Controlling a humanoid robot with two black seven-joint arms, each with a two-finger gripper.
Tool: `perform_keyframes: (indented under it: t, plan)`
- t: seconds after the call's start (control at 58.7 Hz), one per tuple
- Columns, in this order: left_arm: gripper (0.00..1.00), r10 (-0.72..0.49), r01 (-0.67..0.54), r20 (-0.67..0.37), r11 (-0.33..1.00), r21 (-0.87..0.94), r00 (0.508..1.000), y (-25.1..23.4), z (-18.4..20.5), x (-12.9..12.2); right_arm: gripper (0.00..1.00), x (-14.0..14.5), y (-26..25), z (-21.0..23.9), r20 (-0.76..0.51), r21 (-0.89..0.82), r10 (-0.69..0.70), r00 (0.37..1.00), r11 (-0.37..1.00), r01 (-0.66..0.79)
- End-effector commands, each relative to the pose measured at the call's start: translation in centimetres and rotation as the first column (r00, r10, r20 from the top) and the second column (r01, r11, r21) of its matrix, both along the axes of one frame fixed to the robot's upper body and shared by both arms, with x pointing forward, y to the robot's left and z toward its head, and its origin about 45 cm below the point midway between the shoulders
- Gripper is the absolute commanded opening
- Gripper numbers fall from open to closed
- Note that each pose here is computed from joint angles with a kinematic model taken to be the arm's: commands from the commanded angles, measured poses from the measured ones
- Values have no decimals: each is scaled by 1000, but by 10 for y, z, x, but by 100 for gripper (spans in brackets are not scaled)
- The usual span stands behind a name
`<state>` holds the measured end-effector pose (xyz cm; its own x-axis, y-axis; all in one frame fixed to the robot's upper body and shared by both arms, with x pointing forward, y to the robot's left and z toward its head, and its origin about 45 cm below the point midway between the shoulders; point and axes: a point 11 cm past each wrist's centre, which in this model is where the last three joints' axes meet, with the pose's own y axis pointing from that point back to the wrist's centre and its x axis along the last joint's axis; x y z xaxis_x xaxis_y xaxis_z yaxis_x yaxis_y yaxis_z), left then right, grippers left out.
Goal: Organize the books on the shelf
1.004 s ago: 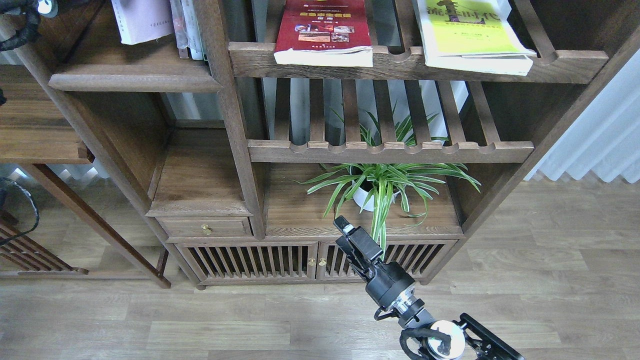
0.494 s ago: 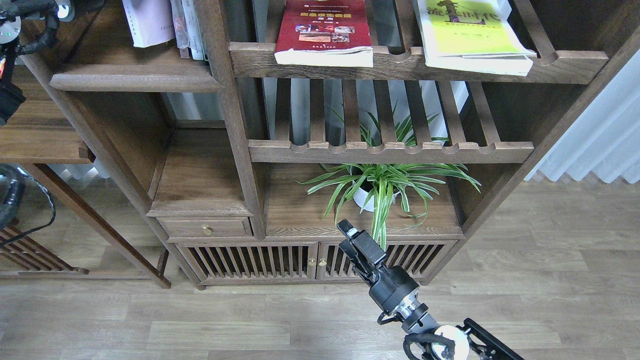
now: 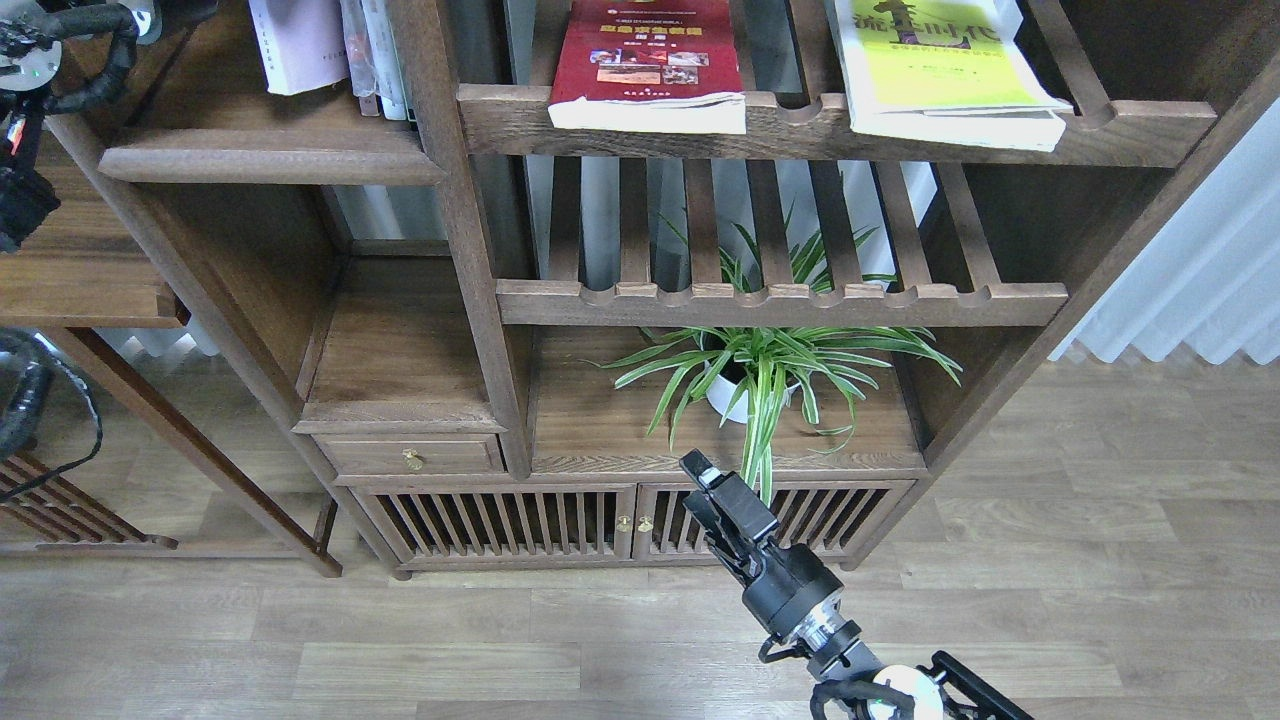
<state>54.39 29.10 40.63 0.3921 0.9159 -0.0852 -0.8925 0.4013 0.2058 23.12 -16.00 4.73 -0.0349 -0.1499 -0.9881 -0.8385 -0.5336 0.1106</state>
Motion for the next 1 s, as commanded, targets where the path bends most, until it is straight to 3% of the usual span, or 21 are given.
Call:
perform_keyframes:
  t: [0.0,0.46,0.494,0.562,0.596,0.732,0.987]
  plan:
    - [4,-24,24,3,999,27,1000,-6,-2,-1,98,0,-1,1,3,4,-6,1000,1000,6]
    - [8,-22,21,6,996,91,1000,7,-14,-4,98,2,-6,2,-2,22,-40,999,999,40]
    - [13,-23,22,10,996,85,1000,7,-14,-4,98,2,-7,2,-3,20,-38,999,999,38]
    - [37,-27,26,15,997,78,1000,5,-13,-4,98,4,-7,3,1,20,-39,999,999,39]
    - [44,-25,24,16,997,76,1000,6,-13,-4,98,4,-9,3,2,19,-43,999,999,43]
    - [52,-46,45,34,998,35,998,0,-9,-6,98,8,-12,5,10,19,-54,998,998,54]
    - [54,-95,97,60,995,-23,994,-9,0,-13,98,7,-12,4,6,20,-59,998,998,59]
